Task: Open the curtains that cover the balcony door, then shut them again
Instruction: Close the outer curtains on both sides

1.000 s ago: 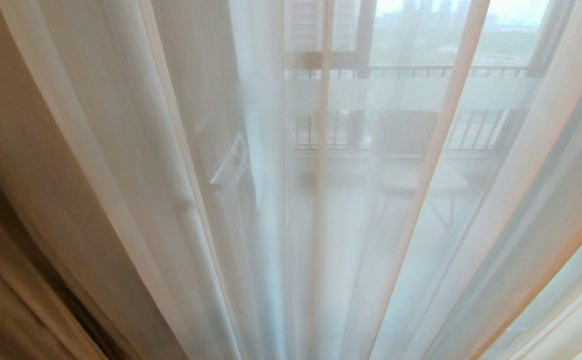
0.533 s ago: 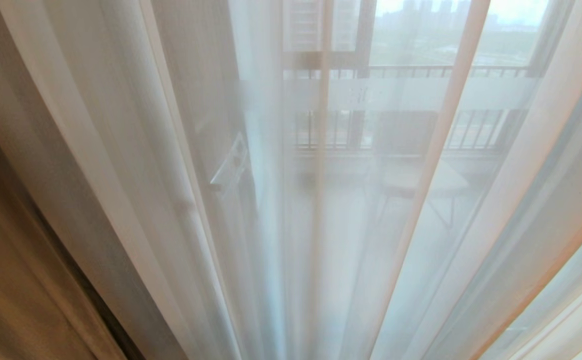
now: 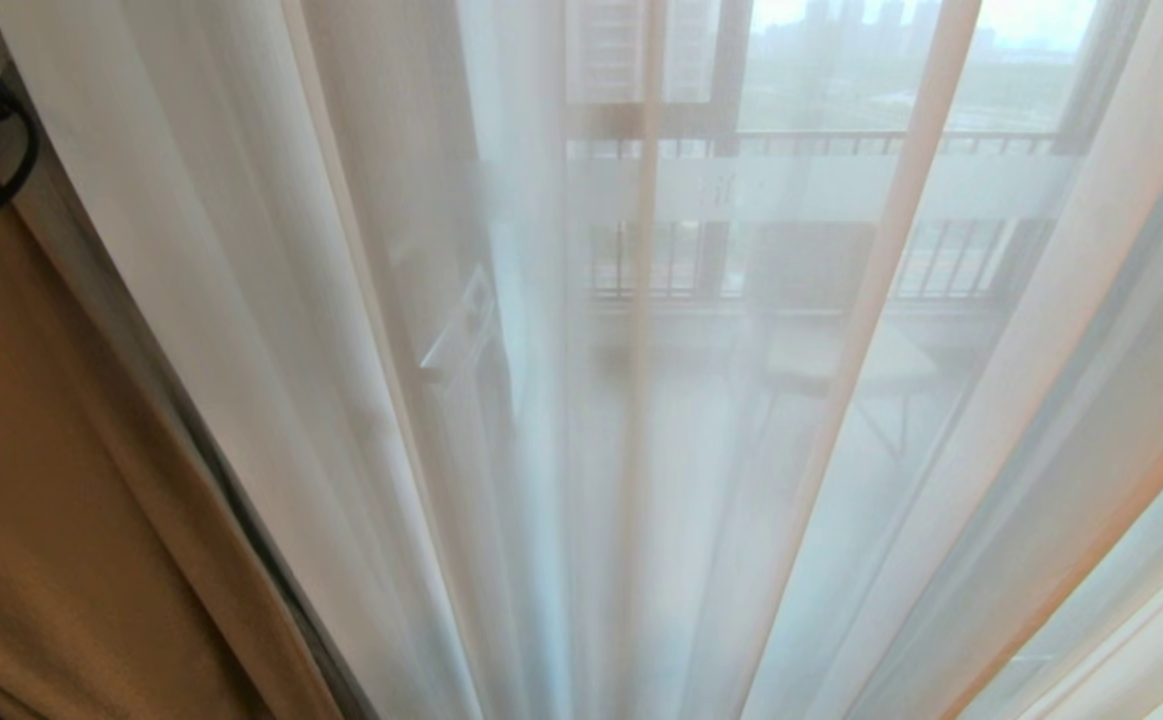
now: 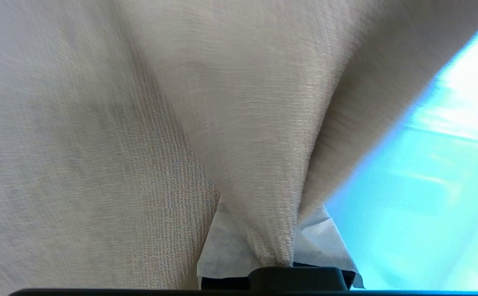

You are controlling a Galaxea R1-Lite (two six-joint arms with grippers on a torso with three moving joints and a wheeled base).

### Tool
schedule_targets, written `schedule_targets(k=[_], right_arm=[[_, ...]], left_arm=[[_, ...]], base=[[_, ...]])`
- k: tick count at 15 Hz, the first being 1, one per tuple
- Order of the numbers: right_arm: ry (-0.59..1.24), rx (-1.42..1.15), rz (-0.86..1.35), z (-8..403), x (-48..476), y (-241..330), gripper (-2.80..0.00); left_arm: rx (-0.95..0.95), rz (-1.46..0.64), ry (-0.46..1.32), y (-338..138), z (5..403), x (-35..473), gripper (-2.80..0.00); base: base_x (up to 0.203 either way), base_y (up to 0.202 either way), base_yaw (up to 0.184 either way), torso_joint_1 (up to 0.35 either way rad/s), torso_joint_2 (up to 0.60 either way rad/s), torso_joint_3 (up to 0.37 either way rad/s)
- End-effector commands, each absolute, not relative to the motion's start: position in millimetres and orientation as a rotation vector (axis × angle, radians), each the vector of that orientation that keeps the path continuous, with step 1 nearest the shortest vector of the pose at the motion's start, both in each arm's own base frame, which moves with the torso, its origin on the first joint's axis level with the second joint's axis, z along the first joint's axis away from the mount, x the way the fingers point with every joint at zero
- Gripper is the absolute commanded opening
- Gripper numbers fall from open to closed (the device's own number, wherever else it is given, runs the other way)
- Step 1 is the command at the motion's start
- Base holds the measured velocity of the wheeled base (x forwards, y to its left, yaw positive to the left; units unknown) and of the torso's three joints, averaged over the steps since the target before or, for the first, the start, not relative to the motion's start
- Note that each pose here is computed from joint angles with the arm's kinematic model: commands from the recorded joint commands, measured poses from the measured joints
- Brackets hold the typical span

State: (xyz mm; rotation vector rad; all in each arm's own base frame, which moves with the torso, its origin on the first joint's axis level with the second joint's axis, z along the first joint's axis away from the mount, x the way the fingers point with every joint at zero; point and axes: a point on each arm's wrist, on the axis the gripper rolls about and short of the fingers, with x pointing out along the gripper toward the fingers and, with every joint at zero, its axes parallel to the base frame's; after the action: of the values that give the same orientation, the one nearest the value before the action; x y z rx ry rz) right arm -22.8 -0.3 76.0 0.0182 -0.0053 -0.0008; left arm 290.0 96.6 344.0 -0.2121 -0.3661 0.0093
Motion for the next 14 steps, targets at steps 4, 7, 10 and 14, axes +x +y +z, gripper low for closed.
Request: schedule_targets(k=[4,7,10,14], right_arm=[[-0.006,0.018,0.0,76,-23,0,-2.8],[-0.006,0.018,0.0,76,-23,0,-2.8],[-0.006,0.018,0.0,76,-23,0,-2.8],[-0.006,0.018,0.0,76,-23,0,-2.8]], left_arm=[[-0.232,-0.118,-0.37,52,350,266,-2.8],[-0.249,-0.18,-0.344,32,344,263,-2.8],[-0.263,-0.244,-0.33,13,342,265,-2.8],[-0.275,-0.314,-0.316,-6,341,265,-2.8]], base=[[0.0,0.0,0.0,0.0,0.0,0.0],[0.0,0.0,0.0,0.0,0.0,0.0],[0.0,0.0,0.0,0.0,0.0,0.0],[0.0,0.0,0.0,0.0,0.0,0.0]])
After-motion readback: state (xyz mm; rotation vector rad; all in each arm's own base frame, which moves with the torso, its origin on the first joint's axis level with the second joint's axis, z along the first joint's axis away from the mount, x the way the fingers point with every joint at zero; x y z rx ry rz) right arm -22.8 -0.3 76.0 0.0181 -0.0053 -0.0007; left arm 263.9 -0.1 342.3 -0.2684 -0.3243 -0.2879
